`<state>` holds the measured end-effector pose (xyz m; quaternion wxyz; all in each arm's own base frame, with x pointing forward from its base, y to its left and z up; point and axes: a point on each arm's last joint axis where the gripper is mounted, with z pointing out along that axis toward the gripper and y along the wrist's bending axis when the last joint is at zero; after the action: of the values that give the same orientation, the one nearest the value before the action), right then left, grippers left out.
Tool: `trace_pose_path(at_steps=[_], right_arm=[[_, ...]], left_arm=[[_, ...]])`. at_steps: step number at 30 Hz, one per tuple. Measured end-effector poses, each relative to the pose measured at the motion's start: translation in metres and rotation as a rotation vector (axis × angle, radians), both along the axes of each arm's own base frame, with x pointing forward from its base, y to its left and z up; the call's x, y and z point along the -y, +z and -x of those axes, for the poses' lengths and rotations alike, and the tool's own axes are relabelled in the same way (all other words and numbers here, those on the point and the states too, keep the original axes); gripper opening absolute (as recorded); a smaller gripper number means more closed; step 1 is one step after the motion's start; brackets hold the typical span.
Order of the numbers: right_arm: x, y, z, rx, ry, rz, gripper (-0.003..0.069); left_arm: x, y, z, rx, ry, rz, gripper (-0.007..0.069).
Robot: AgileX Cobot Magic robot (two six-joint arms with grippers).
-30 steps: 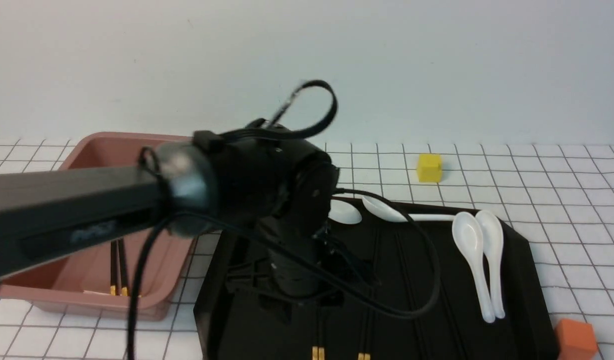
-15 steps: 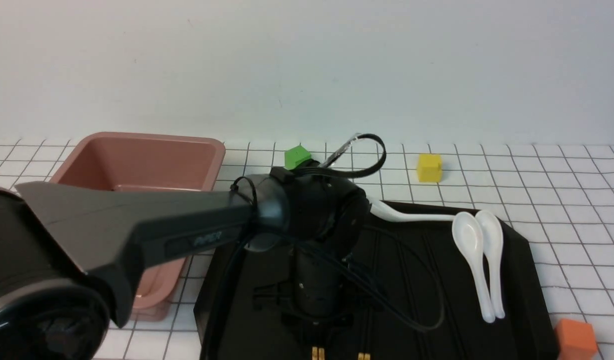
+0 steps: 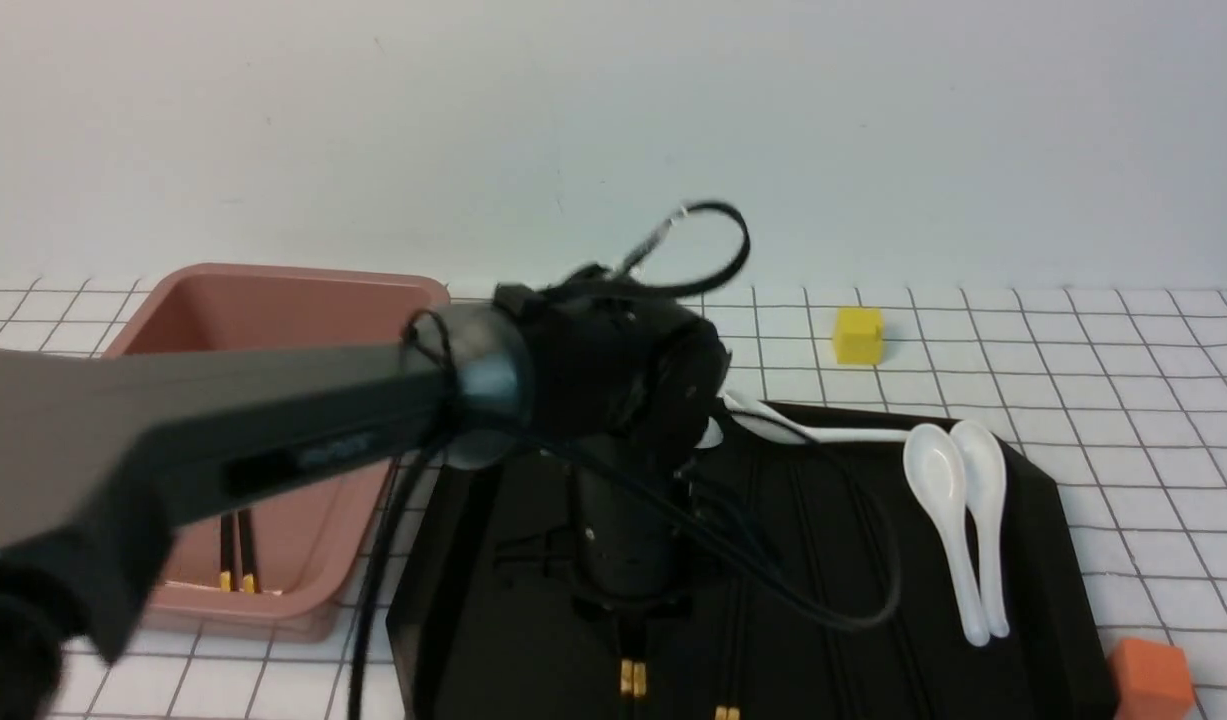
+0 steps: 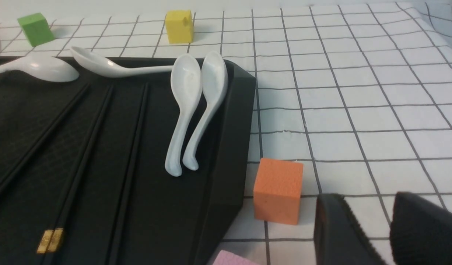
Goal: On white black tablecloth take chopsticks from black tray and put them in box.
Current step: 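Place the chopsticks into the pink bin with the left gripper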
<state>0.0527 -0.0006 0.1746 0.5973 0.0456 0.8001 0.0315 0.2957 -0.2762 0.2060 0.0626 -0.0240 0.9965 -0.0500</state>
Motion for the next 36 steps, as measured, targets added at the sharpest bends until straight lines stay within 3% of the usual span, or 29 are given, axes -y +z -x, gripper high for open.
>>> trace_pose_path(at_steps=[1, 4, 7, 10, 13, 16, 26, 33, 36], right_arm=[[0.000, 0.000, 0.000, 0.000, 0.000, 0.000, 0.0240], [0.000, 0.000, 0.000, 0.000, 0.000, 0.000, 0.0240], [0.000, 0.000, 0.000, 0.000, 0.000, 0.000, 0.0240], [0.000, 0.000, 0.000, 0.000, 0.000, 0.000, 0.0240], [0.000, 0.000, 0.000, 0.000, 0.000, 0.000, 0.0240], [0.000, 0.000, 0.000, 0.000, 0.000, 0.000, 0.0240], [0.000, 0.000, 0.000, 0.000, 0.000, 0.000, 0.0240], [0.000, 0.000, 0.000, 0.000, 0.000, 0.000, 0.0240], [0.000, 0.000, 0.000, 0.000, 0.000, 0.000, 0.0240]], left_arm=[[-0.008, 0.034, 0.004, 0.085, -0.013, 0.029, 0.0118], [-0.033, 0.088, 0.011, 0.236, -0.014, 0.032, 0.0118], [-0.069, 0.123, 0.010, 0.317, 0.044, 0.019, 0.0118], [-0.125, 0.141, -0.006, 0.344, 0.143, -0.023, 0.0118], [-0.175, 0.128, -0.027, 0.291, 0.222, -0.040, 0.0118], [-0.200, 0.104, -0.044, 0.221, 0.264, -0.021, 0.0118], [-0.225, 0.018, -0.087, 0.069, 0.320, -0.118, 0.0127], [-0.225, 0.020, -0.090, 0.066, 0.306, -0.126, 0.0244], [-0.225, 0.046, -0.087, 0.082, 0.286, -0.130, 0.0270]])
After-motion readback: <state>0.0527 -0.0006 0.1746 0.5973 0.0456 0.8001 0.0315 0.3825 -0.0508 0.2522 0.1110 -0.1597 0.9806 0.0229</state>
